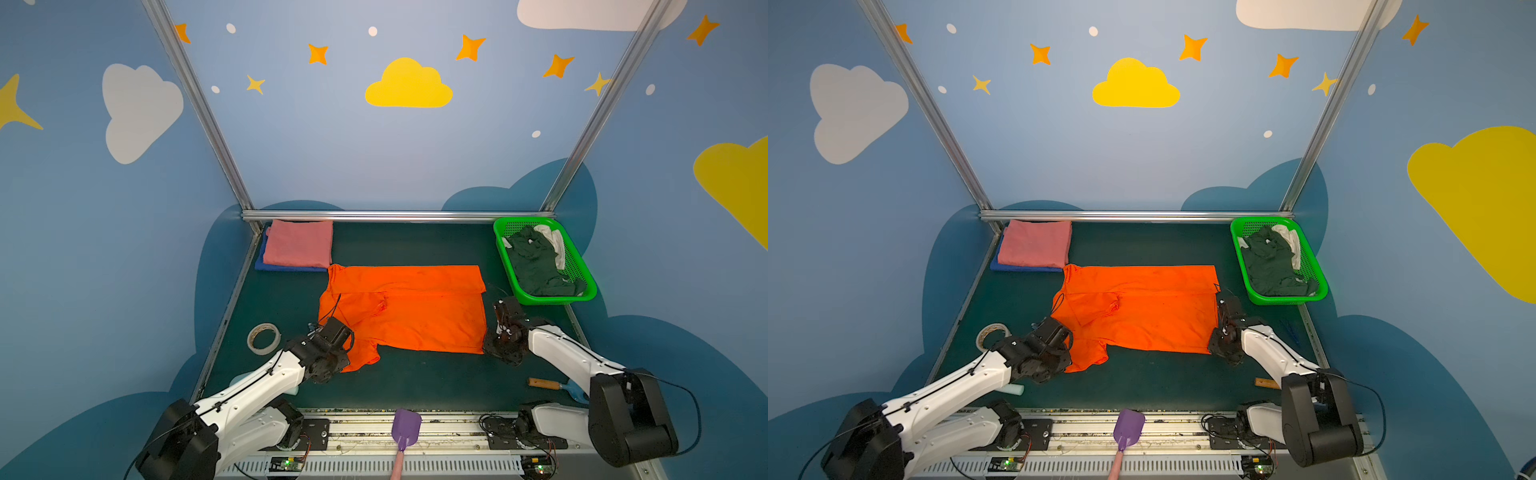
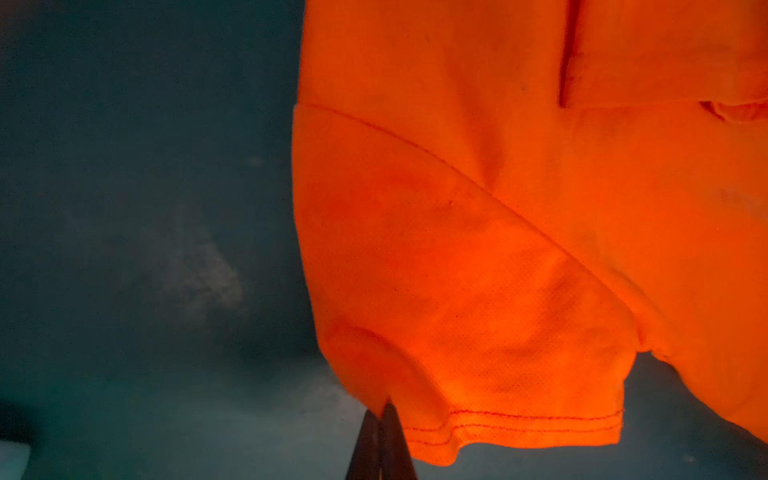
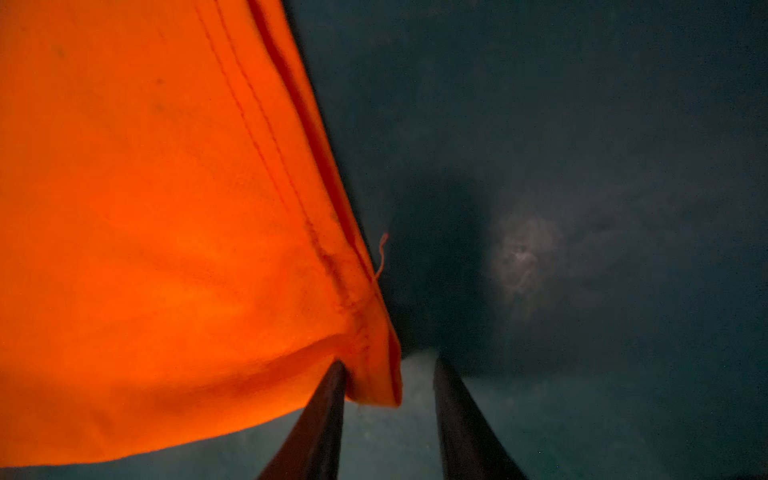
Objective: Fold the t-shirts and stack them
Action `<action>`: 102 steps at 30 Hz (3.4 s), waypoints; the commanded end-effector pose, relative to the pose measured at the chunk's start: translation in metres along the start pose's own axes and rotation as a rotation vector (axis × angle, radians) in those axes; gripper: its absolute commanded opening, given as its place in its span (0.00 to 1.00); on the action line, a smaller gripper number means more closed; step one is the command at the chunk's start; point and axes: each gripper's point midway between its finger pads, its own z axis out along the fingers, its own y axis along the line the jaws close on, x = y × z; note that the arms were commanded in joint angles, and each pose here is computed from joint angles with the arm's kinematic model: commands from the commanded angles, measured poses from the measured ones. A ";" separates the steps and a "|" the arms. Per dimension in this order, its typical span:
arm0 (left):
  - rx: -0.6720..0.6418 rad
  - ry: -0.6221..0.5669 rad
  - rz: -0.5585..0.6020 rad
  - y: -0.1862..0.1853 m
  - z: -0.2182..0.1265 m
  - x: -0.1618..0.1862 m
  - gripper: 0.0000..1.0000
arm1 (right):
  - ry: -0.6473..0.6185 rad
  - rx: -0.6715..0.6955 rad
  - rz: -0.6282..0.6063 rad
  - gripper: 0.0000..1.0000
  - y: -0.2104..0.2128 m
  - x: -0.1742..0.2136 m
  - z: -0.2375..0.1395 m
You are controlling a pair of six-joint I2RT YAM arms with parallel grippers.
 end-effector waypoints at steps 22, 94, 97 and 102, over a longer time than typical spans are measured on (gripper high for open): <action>0.054 -0.187 0.024 -0.039 -0.045 -0.070 0.05 | -0.114 -0.058 -0.033 0.00 0.025 -0.043 -0.034; 0.094 -0.025 0.052 -0.116 0.013 -0.217 0.05 | -0.152 -0.153 -0.190 0.50 0.106 -0.175 -0.073; 0.089 0.017 0.038 -0.109 0.026 -0.194 0.05 | -0.143 -0.163 -0.193 0.50 0.106 -0.169 -0.071; 0.081 0.075 0.039 -0.110 0.046 -0.175 0.05 | -0.131 -0.173 -0.194 0.49 0.108 -0.163 -0.066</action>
